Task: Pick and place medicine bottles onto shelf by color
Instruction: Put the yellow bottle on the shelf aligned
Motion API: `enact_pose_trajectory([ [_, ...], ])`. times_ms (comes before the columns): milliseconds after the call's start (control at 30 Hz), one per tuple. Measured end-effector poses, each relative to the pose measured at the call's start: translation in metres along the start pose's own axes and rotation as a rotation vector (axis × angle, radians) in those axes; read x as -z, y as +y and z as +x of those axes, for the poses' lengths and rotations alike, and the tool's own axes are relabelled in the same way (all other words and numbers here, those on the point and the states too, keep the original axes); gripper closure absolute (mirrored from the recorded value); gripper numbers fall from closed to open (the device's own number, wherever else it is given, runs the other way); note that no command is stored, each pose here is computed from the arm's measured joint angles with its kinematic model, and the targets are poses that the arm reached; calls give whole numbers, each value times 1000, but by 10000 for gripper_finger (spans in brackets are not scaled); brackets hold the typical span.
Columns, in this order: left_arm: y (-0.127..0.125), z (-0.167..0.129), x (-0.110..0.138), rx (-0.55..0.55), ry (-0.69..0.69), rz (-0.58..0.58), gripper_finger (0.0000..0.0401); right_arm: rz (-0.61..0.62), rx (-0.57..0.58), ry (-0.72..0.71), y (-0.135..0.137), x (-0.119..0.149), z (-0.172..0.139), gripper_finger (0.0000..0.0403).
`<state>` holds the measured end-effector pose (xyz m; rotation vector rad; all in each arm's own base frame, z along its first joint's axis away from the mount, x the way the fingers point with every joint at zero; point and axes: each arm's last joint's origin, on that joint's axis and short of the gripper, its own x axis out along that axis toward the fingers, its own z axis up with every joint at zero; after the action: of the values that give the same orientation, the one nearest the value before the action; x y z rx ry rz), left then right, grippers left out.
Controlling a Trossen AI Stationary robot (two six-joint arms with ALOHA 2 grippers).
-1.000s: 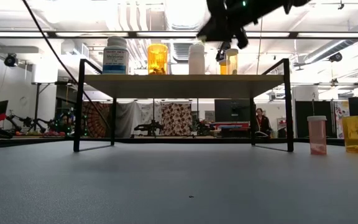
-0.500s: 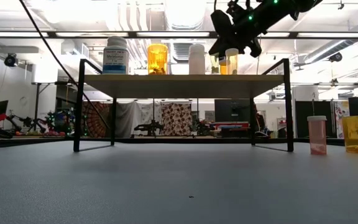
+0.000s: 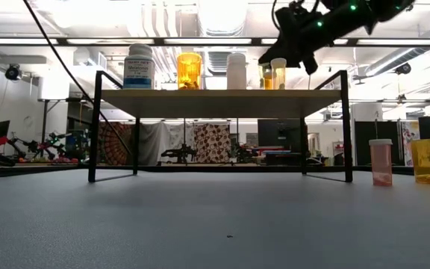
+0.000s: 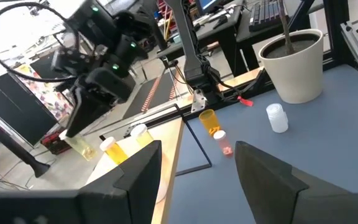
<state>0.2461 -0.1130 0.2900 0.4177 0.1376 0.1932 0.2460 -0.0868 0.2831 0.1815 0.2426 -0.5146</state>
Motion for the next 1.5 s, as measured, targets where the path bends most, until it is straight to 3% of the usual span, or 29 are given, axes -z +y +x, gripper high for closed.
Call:
enact_pose_trajectory([
  [333, 0, 0, 0, -1, -2, 0, 214, 70, 74, -93, -10, 29, -1, 305],
  [733, 0, 0, 0, -1, -2, 1, 214, 69, 90, -37, -9, 41, 12, 305],
  [1500, 0, 0, 0, 0, -1, 2, 214, 78, 92, -25, -9, 44, 15, 254],
])
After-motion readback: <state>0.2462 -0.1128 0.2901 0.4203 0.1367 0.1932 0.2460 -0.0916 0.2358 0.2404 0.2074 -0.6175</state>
